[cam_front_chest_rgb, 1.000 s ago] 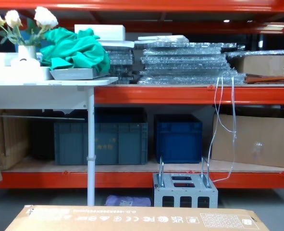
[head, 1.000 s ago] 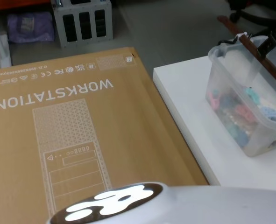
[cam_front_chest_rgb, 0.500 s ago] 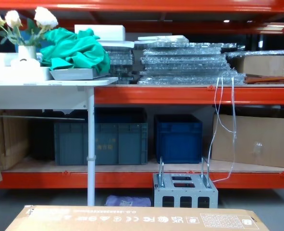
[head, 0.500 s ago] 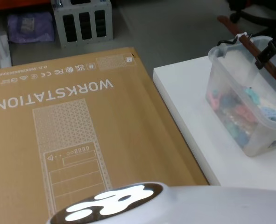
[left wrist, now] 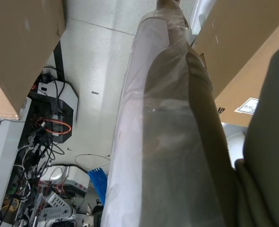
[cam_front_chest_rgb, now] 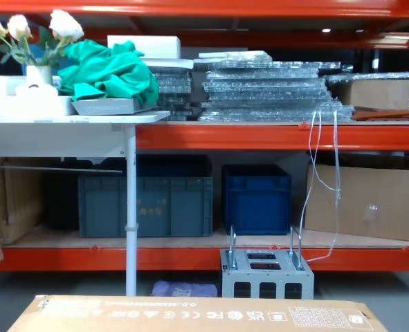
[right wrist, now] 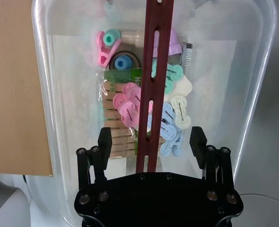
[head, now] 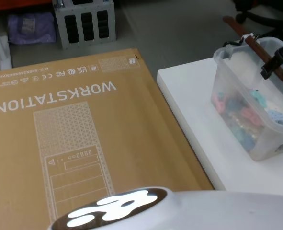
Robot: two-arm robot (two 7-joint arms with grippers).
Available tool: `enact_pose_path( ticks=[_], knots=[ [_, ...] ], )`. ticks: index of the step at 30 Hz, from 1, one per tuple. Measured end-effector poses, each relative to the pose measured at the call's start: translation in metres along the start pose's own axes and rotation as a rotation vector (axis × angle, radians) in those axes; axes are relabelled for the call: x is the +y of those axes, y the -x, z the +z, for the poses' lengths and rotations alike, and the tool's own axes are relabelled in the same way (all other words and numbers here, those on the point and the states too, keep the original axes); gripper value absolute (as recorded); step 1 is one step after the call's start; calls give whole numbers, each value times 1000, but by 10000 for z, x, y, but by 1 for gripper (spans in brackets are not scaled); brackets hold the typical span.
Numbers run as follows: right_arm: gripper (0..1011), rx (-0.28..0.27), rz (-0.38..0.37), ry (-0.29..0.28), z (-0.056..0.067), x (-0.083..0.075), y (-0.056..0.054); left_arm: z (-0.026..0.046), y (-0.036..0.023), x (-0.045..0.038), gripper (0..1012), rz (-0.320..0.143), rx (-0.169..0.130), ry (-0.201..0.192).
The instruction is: Use one hand to grasp the basket and place it at the designated location.
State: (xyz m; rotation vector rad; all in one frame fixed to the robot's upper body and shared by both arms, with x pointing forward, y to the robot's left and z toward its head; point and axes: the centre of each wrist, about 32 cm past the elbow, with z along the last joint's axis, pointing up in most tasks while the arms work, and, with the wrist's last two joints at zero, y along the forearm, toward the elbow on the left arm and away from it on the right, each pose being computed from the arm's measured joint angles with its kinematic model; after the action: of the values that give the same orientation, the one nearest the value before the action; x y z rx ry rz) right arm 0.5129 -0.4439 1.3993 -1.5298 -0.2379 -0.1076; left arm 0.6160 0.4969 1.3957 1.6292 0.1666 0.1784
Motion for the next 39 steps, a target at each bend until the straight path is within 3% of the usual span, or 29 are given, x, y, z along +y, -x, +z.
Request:
enact_pose_path(
  ticks=[18,35,39],
  knots=[
    [1000,0,41,-76,-110,268,-17,0,0,0,0,0,0,0],
    [1000,-4,49,-78,-104,304,-11,0,0,0,0,0,0,0],
    [941,-4,48,-77,-104,301,-11,0,0,0,0,0,0,0]
  ],
)
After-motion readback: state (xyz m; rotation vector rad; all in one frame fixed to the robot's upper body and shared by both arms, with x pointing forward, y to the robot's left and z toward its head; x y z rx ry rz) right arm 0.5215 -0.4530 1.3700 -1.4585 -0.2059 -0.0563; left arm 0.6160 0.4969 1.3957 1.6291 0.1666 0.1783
